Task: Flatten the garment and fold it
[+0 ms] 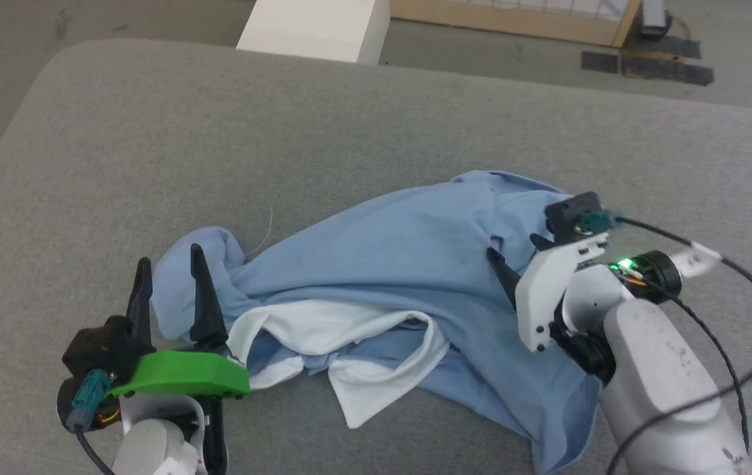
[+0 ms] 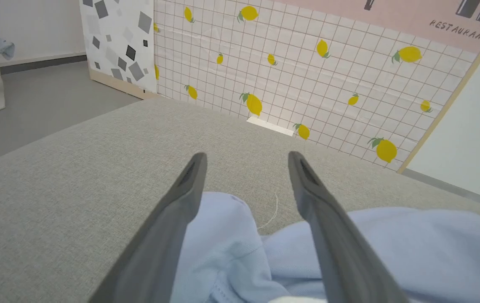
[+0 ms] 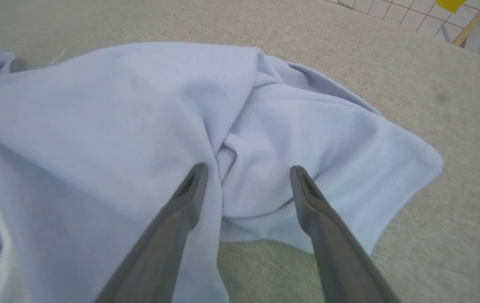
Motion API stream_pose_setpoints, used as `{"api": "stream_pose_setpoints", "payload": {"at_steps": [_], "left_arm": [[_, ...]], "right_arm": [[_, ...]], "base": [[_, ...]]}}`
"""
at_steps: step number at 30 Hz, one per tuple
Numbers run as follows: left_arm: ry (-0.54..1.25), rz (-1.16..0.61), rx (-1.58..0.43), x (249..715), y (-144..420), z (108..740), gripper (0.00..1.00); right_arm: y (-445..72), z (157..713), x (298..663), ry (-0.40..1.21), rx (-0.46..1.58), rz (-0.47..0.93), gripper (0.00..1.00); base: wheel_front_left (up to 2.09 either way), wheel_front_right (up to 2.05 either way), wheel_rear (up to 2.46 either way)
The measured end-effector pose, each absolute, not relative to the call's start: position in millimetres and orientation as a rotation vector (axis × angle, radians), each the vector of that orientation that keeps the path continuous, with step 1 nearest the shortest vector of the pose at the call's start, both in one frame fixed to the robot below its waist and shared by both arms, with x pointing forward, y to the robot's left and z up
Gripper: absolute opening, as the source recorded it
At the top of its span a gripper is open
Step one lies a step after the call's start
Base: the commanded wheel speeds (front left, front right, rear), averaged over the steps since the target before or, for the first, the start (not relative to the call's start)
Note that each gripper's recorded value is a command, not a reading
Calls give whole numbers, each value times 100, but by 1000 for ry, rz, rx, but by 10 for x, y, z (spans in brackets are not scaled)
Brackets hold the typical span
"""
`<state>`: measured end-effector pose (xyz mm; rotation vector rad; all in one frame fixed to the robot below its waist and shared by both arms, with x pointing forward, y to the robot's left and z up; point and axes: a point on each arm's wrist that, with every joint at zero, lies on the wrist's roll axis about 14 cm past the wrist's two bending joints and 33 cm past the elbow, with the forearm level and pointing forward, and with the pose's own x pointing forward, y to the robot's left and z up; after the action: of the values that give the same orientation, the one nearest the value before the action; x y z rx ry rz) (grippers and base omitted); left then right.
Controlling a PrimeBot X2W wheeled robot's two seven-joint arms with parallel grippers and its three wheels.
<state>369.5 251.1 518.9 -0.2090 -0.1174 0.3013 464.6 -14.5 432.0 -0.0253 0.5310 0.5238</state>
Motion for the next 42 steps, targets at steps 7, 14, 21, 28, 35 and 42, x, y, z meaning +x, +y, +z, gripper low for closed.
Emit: {"api": "stream_pose_setpoints", "payload": {"at_steps": [7,14,21,28,35,42], "left_arm": [[-92,337,-198,3673,2659,5091,100],[-69,360,-213,3693,2717,5016,100],[-51,385,-217,3729,2767,4961,100],[0,383,-211,3739,2751,4795,100],[58,340,-193,3647,2653,4625,100],[132,303,-197,3425,2555,4451,100]], "right_arm": [[-114,3780,4726,868,-237,564,25],[-174,4117,5451,677,-284,535,0],[-196,5117,6374,244,-245,424,0],[-25,4872,6346,258,-169,437,100],[-95,4707,5926,187,-50,447,100],[-386,4727,5197,75,35,422,100]], "base": [[0,0,0],[0,0,0],[0,0,0],[0,0,0],[0,0,0],[0,0,0]]}}
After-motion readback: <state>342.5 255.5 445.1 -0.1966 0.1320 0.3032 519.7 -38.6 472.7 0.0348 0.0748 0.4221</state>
